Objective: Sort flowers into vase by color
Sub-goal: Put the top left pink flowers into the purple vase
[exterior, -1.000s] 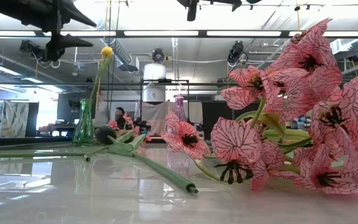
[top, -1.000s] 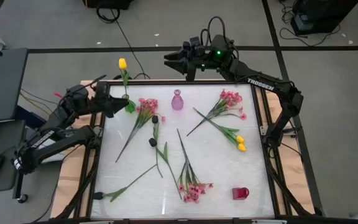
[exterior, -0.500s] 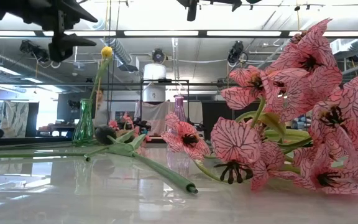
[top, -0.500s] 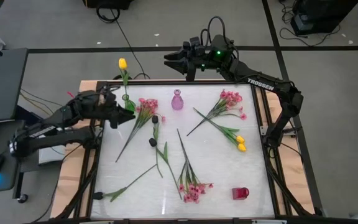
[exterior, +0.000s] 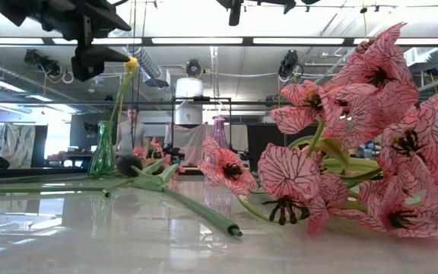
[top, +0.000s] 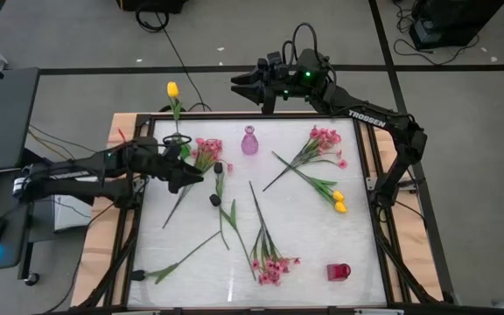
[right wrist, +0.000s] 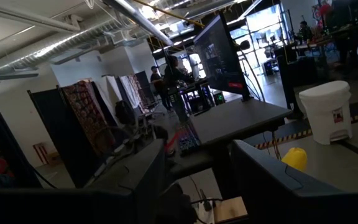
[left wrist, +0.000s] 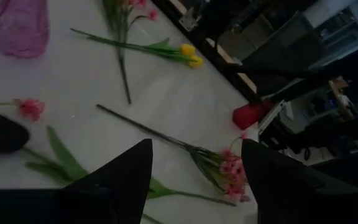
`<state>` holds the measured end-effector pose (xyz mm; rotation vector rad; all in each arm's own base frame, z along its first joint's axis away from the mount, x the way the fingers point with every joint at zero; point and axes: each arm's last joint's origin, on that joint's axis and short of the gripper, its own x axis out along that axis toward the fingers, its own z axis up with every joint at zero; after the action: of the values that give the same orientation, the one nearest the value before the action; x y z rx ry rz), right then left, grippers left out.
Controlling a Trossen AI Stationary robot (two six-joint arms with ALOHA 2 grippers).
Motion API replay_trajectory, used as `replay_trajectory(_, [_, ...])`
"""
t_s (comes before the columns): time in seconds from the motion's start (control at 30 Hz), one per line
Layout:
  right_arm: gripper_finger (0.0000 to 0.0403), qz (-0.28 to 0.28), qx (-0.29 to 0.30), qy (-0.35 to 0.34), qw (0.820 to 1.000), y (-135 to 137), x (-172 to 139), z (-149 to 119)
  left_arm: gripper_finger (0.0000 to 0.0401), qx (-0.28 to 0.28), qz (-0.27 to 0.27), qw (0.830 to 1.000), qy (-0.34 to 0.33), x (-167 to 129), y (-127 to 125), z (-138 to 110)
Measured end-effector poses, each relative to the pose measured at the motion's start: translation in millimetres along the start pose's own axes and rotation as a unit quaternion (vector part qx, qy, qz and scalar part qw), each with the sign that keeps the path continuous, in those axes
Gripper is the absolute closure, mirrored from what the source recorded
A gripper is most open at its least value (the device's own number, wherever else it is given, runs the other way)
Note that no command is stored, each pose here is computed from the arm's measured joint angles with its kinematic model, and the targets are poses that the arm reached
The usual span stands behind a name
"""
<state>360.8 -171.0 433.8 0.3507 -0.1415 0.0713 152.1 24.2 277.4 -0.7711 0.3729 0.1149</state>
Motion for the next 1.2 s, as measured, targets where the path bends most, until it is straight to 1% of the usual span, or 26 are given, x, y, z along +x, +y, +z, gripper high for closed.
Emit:
replay_trajectory(0.4, [0.0207,0.0,0.0,0.0,1.0,0,0,0,0.0149,-0.011,-0.007,0.999,0.046,16,-5,-9])
replay_trajectory(0.57, [0.0207,0.0,0.0,0.0,1.0,0,0,0,0.0149,-0.021,0.003,0.997,0.075,24,-6,-15])
replay_trajectory(0.67, [0.0207,0.0,0.0,0.0,1.0,0,0,0,0.0149,-0.028,0.028,0.994,0.099,30,-3,-22])
replay_trajectory(0.87, [0.0207,0.0,0.0,0.0,1.0,0,0,0,0.0149,-0.063,0.098,0.985,0.13,41,5,-31])
replay_trajectory(1.2, [0.0207,0.0,0.0,0.0,1.0,0,0,0,0.0149,-0.087,0.216,0.963,0.134,49,21,-41])
